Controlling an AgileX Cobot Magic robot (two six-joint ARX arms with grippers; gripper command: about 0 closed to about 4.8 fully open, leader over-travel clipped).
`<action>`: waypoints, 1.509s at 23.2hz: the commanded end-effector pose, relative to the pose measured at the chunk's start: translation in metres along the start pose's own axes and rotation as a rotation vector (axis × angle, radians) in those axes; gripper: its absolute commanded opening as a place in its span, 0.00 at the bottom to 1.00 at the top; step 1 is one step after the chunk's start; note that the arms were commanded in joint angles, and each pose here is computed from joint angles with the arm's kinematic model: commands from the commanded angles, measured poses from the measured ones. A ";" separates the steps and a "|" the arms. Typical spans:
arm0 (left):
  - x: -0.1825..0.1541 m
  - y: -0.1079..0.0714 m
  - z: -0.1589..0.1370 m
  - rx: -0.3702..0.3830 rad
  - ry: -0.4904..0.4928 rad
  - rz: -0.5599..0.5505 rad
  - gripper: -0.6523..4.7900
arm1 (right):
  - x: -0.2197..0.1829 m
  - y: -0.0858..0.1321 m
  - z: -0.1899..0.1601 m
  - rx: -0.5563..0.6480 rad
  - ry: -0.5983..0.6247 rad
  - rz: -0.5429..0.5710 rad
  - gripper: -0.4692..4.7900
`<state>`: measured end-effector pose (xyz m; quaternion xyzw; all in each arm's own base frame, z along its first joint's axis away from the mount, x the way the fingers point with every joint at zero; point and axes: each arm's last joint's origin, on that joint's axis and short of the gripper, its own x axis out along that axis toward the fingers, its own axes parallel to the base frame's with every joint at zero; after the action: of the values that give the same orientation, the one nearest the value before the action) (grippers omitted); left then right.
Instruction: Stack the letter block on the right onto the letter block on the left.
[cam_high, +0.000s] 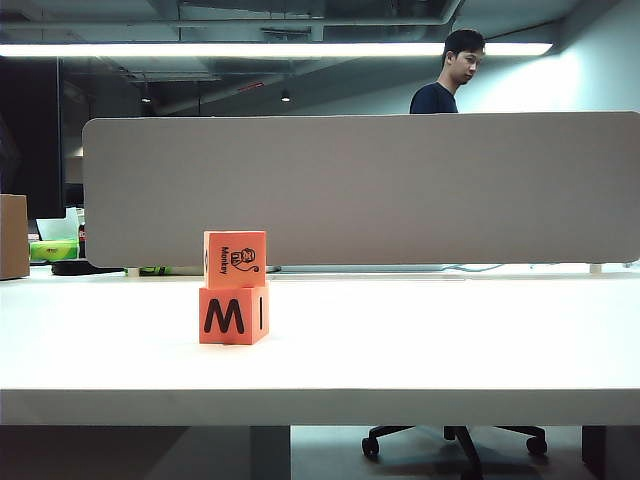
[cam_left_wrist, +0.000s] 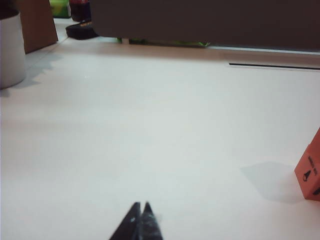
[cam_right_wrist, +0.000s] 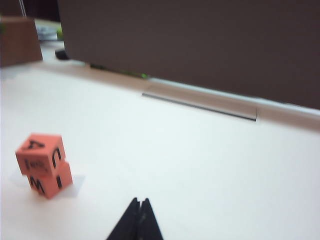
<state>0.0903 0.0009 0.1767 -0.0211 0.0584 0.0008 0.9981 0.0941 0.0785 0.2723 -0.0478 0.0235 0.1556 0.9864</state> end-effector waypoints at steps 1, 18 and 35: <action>0.000 -0.001 0.001 -0.064 -0.003 -0.033 0.12 | 0.006 0.004 -0.008 -0.006 0.008 0.005 0.13; 0.000 -0.001 0.001 -0.064 -0.002 -0.035 0.12 | 0.006 -0.011 -0.024 0.011 -0.004 0.038 0.13; 0.000 -0.001 0.001 -0.065 -0.002 -0.035 0.12 | -0.020 -0.073 -0.098 0.176 -0.204 -0.395 0.13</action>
<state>0.0901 0.0000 0.1757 -0.0545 0.0643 -0.0120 0.9964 0.0941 -0.0069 0.1866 0.0449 -0.0727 -0.0404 0.9955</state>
